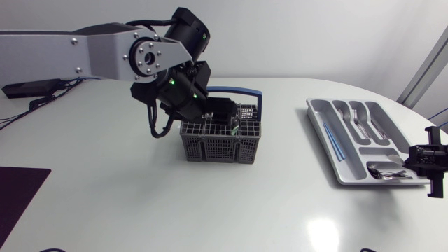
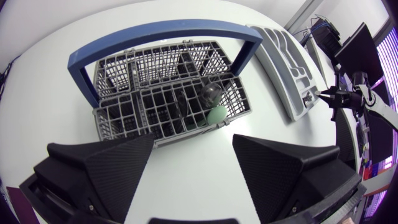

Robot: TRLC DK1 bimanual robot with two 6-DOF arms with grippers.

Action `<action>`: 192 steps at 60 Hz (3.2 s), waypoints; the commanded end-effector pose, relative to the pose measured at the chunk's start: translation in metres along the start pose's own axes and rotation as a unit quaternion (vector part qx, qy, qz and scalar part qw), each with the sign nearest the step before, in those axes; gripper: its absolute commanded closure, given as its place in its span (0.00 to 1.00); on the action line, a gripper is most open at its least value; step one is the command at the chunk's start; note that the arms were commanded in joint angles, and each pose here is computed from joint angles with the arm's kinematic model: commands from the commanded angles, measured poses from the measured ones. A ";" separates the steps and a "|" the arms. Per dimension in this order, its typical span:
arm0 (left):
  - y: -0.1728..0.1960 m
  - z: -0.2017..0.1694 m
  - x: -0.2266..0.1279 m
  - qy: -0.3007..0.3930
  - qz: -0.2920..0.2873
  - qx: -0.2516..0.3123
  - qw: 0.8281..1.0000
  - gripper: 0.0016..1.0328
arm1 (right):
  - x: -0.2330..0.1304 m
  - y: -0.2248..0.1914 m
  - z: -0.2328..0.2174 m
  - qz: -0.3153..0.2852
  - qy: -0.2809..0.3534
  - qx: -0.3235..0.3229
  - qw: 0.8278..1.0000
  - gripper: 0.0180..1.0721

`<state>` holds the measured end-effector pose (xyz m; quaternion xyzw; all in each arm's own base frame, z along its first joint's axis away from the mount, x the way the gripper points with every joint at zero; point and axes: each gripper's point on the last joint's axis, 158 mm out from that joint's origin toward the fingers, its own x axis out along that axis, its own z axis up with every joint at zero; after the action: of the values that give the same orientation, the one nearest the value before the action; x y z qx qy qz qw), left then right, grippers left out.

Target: Unload the cutlery basket into the drawer organizer.

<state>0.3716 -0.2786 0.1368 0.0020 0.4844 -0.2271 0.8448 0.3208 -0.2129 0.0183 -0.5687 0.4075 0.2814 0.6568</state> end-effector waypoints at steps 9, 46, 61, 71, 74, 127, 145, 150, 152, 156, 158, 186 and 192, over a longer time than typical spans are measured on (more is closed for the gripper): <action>0.002 0.006 0.001 0.013 0.000 -0.041 0.999 0.14 | 0.015 0.023 -0.012 0.010 0.038 -0.020 0.999 0.34; 0.005 0.003 -0.004 0.055 0.049 -0.120 0.990 0.09 | -0.065 -0.037 0.045 -0.084 -0.015 0.046 0.995 0.05; 0.008 0.010 -0.003 0.041 0.066 -0.139 0.987 0.09 | -0.089 -0.043 0.095 -0.074 -0.084 0.112 0.987 0.05; 0.007 0.013 0.002 0.041 0.068 -0.137 0.987 0.09 | -0.097 -0.037 0.129 -0.049 -0.118 0.156 0.979 0.05; 0.007 0.014 0.002 0.039 0.068 -0.137 0.987 0.09 | -0.099 -0.036 0.138 -0.042 -0.127 0.168 0.977 0.05; 0.024 0.032 0.042 0.028 0.069 -0.098 0.992 0.15 | -0.128 0.024 0.292 0.082 -0.250 0.240 0.935 0.05; 0.027 0.028 0.052 0.042 0.051 -0.081 0.995 0.24 | -0.127 0.040 0.316 0.103 -0.262 0.231 0.931 0.05; 0.022 0.026 0.054 0.050 0.037 -0.075 0.995 0.25 | -0.125 0.044 0.318 0.107 -0.262 0.230 0.931 0.05; 0.021 0.026 0.054 0.051 0.033 -0.076 0.995 0.27 | -0.124 0.044 0.319 0.106 -0.261 0.229 0.932 0.05; 0.021 0.026 0.055 0.053 0.029 -0.075 0.995 0.30 | -0.123 0.046 0.320 0.108 -0.261 0.228 0.932 0.05; 0.021 0.024 0.056 0.055 0.029 -0.071 0.996 0.30 | -0.124 0.047 0.321 0.108 -0.262 0.229 0.931 0.05; 0.016 0.020 0.056 0.063 0.027 -0.064 0.996 0.44 | -0.120 0.054 0.324 0.110 -0.258 0.222 0.934 0.05; 0.013 0.020 0.056 0.062 0.025 -0.059 0.996 0.44 | -0.120 0.054 0.324 0.109 -0.257 0.221 0.934 0.05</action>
<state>0.4158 -0.2858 0.0987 -0.0275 0.5481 -0.1660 0.8193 0.2909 0.1251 0.1108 -0.2777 0.3209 0.3903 0.8171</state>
